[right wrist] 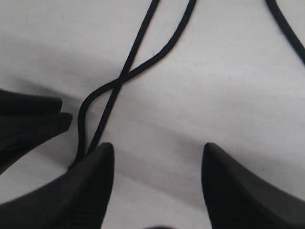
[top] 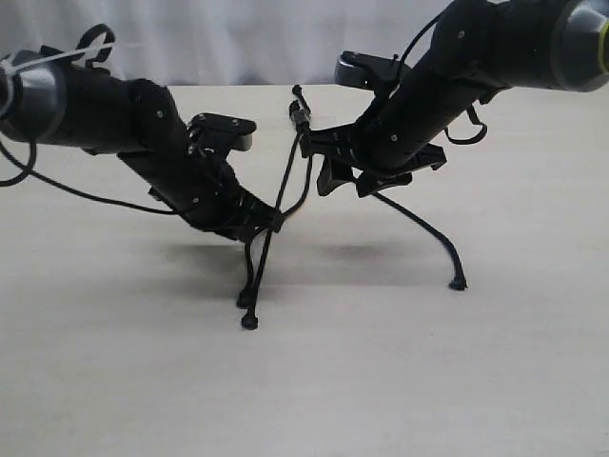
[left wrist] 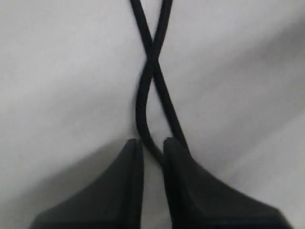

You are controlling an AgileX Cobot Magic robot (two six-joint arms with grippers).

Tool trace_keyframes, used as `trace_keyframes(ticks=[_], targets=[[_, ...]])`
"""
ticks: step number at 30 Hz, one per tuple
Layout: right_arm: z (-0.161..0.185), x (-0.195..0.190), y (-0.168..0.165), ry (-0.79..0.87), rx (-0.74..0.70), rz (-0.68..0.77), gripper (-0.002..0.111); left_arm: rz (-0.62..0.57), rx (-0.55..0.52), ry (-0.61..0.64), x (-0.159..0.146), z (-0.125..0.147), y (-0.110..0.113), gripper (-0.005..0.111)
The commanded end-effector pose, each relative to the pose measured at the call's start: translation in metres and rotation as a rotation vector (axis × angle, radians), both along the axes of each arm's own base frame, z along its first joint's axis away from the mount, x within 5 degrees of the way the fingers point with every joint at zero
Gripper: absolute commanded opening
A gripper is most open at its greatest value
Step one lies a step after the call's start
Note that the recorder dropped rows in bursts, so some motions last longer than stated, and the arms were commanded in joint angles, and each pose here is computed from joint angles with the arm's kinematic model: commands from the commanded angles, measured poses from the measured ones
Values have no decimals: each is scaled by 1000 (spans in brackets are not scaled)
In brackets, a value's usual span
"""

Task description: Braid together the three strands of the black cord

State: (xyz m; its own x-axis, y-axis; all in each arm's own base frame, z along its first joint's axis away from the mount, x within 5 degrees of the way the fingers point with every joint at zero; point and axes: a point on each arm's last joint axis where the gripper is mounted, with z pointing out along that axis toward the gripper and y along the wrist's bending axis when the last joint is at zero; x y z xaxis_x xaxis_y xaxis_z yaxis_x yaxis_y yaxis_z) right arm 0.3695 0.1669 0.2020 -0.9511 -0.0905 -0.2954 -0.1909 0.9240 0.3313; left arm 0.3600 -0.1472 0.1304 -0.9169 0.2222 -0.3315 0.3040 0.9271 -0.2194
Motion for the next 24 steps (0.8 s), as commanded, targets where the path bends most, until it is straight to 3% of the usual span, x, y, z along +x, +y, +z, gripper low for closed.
trace_keyframes(ticks=[1, 7, 11, 16, 24], targets=[[0, -3, -3, 19, -27, 15, 53, -3, -10, -4, 20, -2, -10, 38], [0, -1, -5, -7, -41, 18, 53, -49, 55, 83, 17, -31, -7, 37], [0, -1, -5, -5, -41, 19, 53, -58, 56, 90, 15, -24, -6, 0], [0, -2, -4, -2, -42, 22, 53, -79, 84, 37, 17, 0, 4, 0], [-7, -25, 41, -39, -45, 113, 53, 85, 19, 169, 19, -8, 55, 2]])
